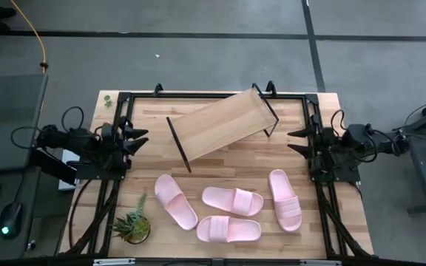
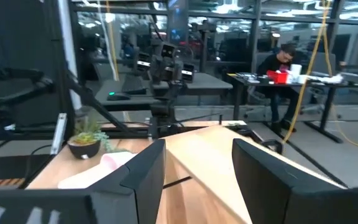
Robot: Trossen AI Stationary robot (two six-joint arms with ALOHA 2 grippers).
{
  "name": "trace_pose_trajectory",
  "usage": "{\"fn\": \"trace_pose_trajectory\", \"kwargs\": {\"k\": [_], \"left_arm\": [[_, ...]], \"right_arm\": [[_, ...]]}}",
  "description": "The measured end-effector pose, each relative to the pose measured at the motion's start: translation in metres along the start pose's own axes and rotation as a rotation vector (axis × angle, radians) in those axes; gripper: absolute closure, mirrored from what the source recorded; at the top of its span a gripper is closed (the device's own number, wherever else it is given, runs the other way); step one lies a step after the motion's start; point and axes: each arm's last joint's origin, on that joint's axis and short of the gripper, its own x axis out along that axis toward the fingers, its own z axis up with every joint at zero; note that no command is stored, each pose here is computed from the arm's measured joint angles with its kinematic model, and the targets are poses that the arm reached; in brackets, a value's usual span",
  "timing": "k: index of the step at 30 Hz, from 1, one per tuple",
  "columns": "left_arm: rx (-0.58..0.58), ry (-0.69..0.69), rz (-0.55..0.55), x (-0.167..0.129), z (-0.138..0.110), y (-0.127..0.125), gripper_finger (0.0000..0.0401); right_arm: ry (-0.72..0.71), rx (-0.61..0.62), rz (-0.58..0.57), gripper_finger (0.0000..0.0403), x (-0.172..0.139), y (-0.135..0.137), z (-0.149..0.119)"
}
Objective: Pick and place slides into the shelf
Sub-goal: Put the pink slide on the shelf
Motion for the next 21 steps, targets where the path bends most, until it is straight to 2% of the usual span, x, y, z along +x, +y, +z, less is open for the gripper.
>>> {"fn": "trace_pose_trajectory", "kwargs": {"k": [7, 12, 21], "left_arm": [[0.019, 0.14, 0.01, 0.017, 0.02, -0.012, 0.0272], [0.048, 0.216, -0.047, 0.036, 0.026, -0.026, 0.0272], [0.048, 0.304, -0.132, 0.067, 0.036, -0.048, 0.0272]], "right_arm": [[0.023, -0.072, -0.019, 0.0226, 0.018, 0.003, 0.038], [0.013, -0.091, -0.009, 0.0226, 0.026, 0.005, 0.057], [0.015, -0.091, -0.017, 0.0226, 0.033, 0.007, 0.066]]}}
